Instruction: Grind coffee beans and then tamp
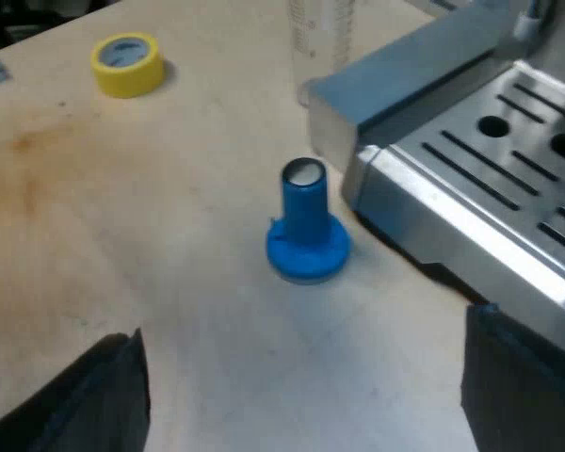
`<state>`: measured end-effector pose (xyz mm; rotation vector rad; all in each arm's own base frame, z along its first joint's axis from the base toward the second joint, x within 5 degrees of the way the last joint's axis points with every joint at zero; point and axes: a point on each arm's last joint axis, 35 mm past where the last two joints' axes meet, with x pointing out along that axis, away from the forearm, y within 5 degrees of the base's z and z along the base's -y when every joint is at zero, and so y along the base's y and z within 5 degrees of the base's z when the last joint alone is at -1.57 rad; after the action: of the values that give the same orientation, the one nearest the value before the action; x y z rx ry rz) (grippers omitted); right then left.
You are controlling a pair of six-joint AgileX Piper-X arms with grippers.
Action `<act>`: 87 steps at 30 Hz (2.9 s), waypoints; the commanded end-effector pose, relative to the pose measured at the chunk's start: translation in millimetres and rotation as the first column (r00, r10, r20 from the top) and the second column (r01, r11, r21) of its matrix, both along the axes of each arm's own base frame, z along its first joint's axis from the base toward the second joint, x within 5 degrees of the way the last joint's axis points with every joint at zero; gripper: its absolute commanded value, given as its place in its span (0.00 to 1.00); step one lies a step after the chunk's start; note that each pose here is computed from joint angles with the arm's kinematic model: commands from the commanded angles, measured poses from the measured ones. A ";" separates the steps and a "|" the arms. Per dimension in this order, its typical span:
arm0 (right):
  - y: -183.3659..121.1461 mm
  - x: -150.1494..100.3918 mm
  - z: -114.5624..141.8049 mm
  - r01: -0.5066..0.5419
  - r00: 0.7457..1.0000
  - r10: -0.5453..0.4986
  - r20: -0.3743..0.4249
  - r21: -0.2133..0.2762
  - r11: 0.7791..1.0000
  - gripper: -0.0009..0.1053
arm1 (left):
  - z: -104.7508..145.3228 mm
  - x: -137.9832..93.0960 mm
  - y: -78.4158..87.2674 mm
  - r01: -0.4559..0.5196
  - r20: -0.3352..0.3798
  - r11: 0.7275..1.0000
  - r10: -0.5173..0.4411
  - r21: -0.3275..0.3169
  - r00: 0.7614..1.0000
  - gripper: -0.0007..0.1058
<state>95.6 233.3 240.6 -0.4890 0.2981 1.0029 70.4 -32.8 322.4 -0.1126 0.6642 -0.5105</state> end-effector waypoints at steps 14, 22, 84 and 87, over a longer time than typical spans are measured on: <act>4.7 2.6 -4.6 0.017 1.000 -0.017 0.020 -0.012 1.000 0.67 | -9.8 22.6 -0.2 -0.131 -0.044 0.985 0.137 0.116 0.990 0.80; 4.7 2.6 -4.6 0.017 1.000 -0.017 0.020 -0.012 1.000 0.67 | -23.5 58.1 -14.5 -0.073 -0.151 0.992 0.088 0.102 0.985 0.80; 4.7 2.6 -4.6 0.021 1.000 -0.020 0.015 -0.008 1.000 0.67 | -151.6 155.0 -67.0 0.059 -0.494 0.935 0.130 0.349 0.860 0.45; 4.7 2.6 -4.6 0.021 1.000 -0.020 0.015 -0.008 1.000 0.67 | -151.5 155.4 -66.6 0.053 -0.485 0.930 0.140 0.364 0.864 0.29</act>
<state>98.1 237.3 233.6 -0.5062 0.3088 0.9762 224.7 -98.8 169.9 0.0884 1.2759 -0.3148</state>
